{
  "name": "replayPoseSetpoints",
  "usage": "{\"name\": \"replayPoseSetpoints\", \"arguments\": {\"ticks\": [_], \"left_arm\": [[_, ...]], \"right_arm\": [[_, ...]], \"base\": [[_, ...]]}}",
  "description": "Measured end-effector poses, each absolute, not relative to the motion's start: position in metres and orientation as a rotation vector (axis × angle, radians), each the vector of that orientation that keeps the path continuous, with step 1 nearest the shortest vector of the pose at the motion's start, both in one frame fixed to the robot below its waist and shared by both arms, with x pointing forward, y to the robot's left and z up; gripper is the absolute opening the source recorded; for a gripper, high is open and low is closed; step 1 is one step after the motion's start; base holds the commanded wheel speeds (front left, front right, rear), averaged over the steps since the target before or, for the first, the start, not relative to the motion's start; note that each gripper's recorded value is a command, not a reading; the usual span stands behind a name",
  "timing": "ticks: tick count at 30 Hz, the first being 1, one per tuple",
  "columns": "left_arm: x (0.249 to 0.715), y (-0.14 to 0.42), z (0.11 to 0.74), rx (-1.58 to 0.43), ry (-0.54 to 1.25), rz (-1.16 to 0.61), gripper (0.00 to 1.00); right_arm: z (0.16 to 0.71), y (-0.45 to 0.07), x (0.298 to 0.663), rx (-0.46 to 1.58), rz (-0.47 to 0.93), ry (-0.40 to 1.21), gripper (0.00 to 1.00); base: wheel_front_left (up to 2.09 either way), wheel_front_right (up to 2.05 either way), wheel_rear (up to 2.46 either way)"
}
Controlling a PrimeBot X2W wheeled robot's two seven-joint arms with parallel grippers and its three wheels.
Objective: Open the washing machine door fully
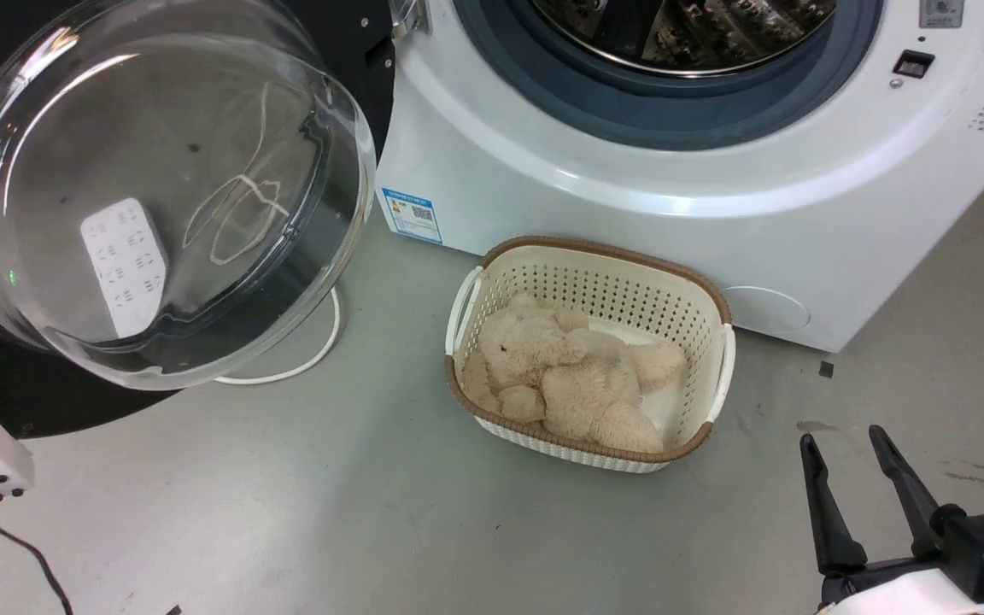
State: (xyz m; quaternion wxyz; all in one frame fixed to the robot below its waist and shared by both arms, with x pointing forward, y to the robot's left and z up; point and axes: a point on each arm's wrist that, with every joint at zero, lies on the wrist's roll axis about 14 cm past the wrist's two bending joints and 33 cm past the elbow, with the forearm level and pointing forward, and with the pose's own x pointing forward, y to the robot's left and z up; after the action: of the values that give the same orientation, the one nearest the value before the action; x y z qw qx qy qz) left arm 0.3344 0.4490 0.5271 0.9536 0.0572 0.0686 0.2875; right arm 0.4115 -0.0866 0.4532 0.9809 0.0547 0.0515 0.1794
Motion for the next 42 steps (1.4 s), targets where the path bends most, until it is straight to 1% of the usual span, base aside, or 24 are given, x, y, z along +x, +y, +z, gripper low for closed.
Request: {"name": "replayPoseSetpoints", "arguments": {"ticks": [7,13,19,20,23,28,29,30,31,36,42], "left_arm": [[0.334,0.443,0.531,0.120,0.088,0.562,0.00],[0.341,0.408,0.555,0.116,-0.054,0.470,0.00],[0.340,0.345,0.575,0.026,-0.203,0.345,0.00],[0.342,0.309,0.575,-0.026,-0.232,0.272,0.00],[0.344,0.272,0.575,-0.083,-0.255,0.195,0.00],[0.345,0.213,0.562,-0.137,-0.226,0.077,0.00],[0.345,0.205,0.559,-0.140,-0.218,0.062,0.25],[0.345,0.197,0.557,-0.141,-0.213,0.049,0.77],[0.344,0.190,0.554,-0.138,-0.204,0.037,1.00],[0.340,0.164,0.538,-0.142,-0.157,-0.011,1.00],[0.332,0.141,0.526,-0.108,-0.125,-0.068,1.00]], "right_arm": [[0.465,-0.090,0.409,0.103,0.351,0.070,1.00],[0.488,-0.097,0.402,0.093,0.326,-0.003,1.00],[0.518,-0.118,0.391,0.062,0.262,-0.097,1.00],[0.527,-0.130,0.381,0.044,0.227,-0.128,1.00],[0.536,-0.147,0.369,0.037,0.176,-0.159,1.00],[0.548,-0.171,0.351,0.030,0.106,-0.201,1.00],[0.548,-0.174,0.347,0.031,0.094,-0.201,1.00],[0.548,-0.178,0.343,0.032,0.084,-0.203,1.00],[0.548,-0.181,0.340,0.033,0.073,-0.205,1.00],[0.547,-0.190,0.331,0.040,0.042,-0.206,1.00],[0.546,-0.192,0.328,0.048,0.034,-0.206,1.00]], "base": [[0.00,0.00,0.00],[0.00,0.00,0.00],[0.00,0.00,0.00],[0.00,0.00,0.00],[0.00,0.00,0.00],[0.00,0.00,0.00],[0.00,0.00,0.00],[0.00,0.00,0.00],[0.00,0.00,0.00],[0.00,0.00,0.00],[0.00,0.00,0.00]]}}
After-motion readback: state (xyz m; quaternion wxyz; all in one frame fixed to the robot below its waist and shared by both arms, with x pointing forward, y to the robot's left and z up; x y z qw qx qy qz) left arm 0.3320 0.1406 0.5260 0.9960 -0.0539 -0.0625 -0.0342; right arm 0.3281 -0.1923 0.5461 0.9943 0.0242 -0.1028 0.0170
